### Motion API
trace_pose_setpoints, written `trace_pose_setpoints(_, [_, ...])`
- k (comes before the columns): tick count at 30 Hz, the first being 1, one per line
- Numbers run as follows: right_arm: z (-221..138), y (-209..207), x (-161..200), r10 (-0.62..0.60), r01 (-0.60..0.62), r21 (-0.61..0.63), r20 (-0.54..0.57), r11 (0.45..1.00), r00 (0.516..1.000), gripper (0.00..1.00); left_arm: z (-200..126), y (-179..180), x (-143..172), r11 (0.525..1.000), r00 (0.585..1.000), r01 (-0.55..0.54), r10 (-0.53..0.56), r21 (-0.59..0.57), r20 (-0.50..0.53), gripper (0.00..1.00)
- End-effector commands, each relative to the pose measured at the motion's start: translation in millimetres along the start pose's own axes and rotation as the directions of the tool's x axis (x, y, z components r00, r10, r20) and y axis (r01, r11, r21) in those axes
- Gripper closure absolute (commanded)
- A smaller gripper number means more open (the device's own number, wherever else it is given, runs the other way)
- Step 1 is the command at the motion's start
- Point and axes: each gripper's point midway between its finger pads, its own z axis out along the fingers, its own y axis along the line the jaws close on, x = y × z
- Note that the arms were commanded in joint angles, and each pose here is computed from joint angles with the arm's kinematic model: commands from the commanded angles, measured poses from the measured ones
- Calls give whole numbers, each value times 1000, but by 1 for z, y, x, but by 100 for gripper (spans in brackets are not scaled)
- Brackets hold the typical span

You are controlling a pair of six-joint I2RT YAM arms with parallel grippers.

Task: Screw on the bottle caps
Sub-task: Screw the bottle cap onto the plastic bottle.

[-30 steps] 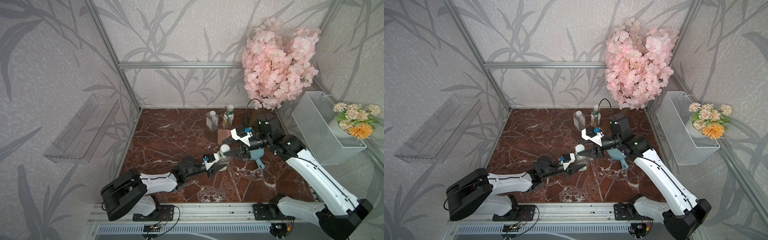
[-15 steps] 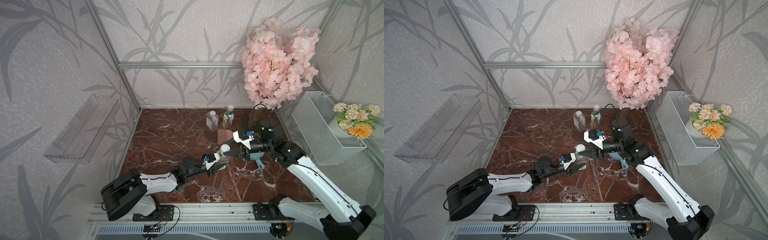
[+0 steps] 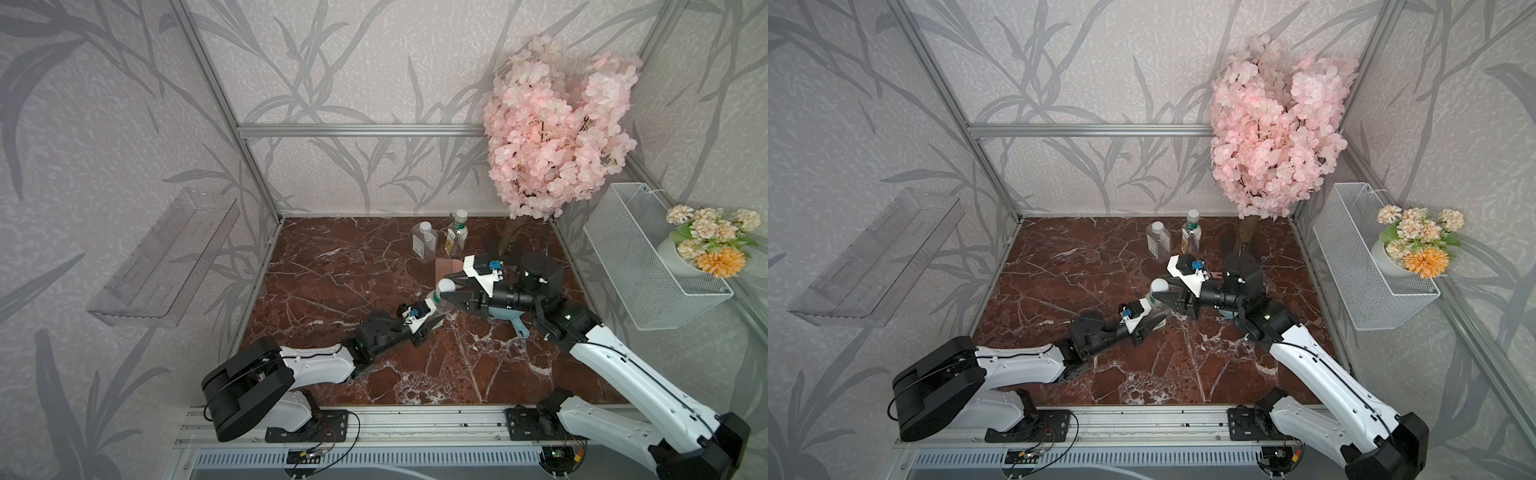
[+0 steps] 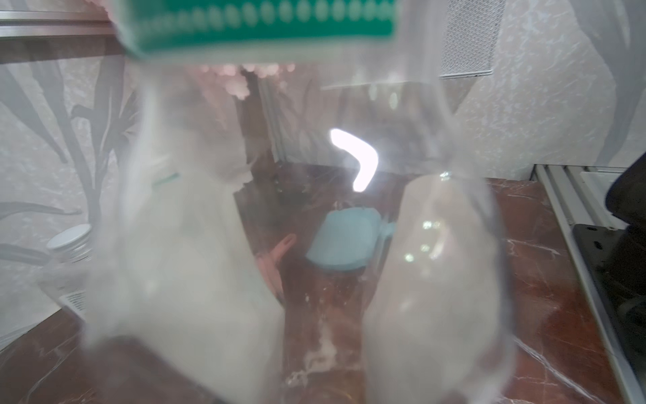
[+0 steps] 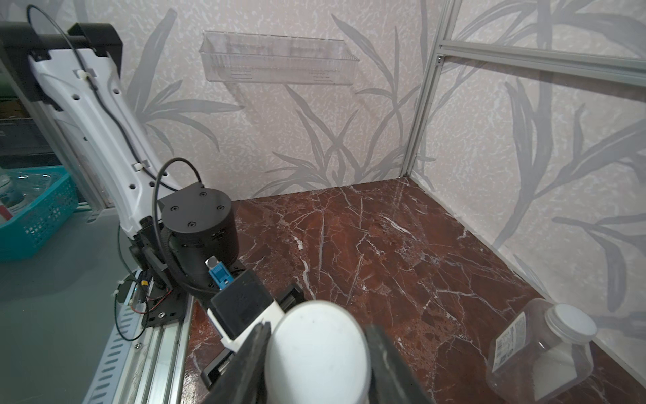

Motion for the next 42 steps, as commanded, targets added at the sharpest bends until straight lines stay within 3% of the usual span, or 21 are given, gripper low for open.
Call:
trace_pose_setpoints(1, [15,-27,73,202,-159,229,-181,960,963,68,-8,29,-113,990,934,-36,82,-137,348,72])
trace_pose_setpoints(8, [26,-44,87,300,-217,432,-132,875,945,72,-11,45,-108,974,938,3,76,-225,340,72])
trace_pose_setpoints(16, [22,-58,96,307,-165,619,-130,768,943,71,-13,61,-88,947,953,60,39,-316,299,73])
trace_pose_setpoints(21, [21,-55,83,304,-193,602,-86,775,949,69,-10,67,-68,933,968,83,8,-349,251,72])
trace_pose_setpoints(24, [18,-51,73,289,-195,582,-73,790,954,61,-7,67,-56,931,975,89,-8,-353,222,73])
trace_pose_setpoints(36, [-26,-12,18,181,-152,437,-24,886,983,9,2,64,-24,933,986,122,-75,-339,149,72])
trace_pose_setpoints(39, [-36,-1,19,158,-126,389,-51,912,986,0,4,61,-23,940,988,117,-76,-319,138,72])
trace_pose_setpoints(42, [-48,9,17,112,-84,303,-77,949,991,1,5,51,-23,962,990,97,-67,-254,125,72])
